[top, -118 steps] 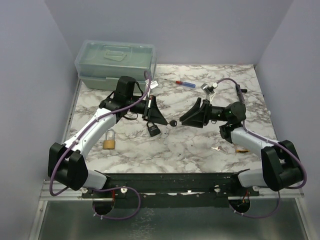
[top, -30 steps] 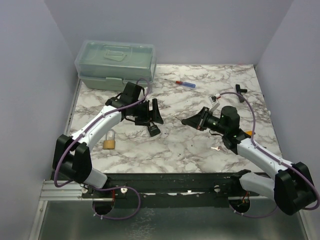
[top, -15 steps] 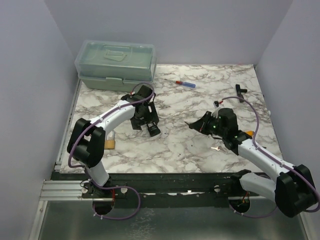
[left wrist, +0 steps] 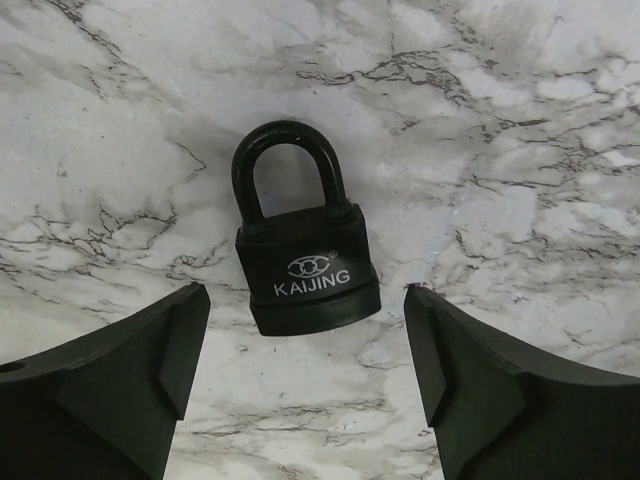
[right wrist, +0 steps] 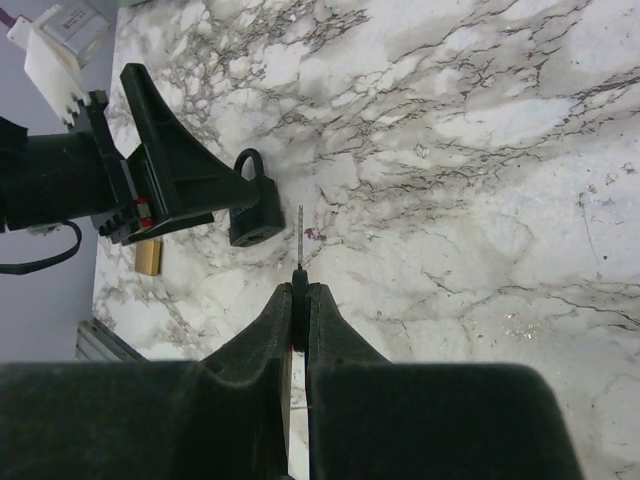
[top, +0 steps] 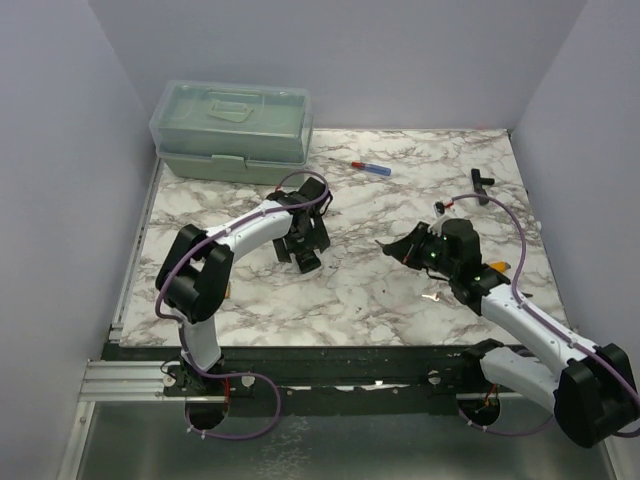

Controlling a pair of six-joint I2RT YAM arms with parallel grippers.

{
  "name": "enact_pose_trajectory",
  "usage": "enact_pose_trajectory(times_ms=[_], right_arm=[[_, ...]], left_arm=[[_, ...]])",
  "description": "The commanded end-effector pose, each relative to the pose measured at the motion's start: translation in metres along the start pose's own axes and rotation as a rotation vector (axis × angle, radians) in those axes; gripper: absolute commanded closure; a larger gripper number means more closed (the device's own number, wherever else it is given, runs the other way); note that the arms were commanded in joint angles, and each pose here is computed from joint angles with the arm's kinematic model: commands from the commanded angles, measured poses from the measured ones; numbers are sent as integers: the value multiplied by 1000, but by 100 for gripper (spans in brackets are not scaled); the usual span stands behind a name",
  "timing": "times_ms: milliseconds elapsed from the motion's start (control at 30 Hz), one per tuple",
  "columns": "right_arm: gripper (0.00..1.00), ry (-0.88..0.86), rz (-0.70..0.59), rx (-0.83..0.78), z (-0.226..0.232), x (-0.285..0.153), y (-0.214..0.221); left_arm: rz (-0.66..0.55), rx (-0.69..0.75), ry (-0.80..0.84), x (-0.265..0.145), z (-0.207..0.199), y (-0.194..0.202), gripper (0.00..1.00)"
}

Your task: Unlock with the key

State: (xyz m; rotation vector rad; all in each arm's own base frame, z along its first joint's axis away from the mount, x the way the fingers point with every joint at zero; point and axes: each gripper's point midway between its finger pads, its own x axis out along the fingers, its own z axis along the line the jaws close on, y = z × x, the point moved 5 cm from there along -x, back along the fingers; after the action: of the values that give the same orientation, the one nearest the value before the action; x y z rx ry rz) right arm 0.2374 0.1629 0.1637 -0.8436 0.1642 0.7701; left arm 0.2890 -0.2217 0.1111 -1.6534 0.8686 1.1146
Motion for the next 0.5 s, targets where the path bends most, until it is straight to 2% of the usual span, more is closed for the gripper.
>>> enact_pose_trajectory(times_ms=[0,333,467], right_arm=[[100,46,1,-22,-10,-4,7],[100,59,-4,-28,-14,-7,9],[100,65,-8,-33,-15,-7,9]], left_arm=[[3,12,-51,13,-1,0,14],[71,63,-101,38,4,14,26],[82,72,-103,42,5,17,39]])
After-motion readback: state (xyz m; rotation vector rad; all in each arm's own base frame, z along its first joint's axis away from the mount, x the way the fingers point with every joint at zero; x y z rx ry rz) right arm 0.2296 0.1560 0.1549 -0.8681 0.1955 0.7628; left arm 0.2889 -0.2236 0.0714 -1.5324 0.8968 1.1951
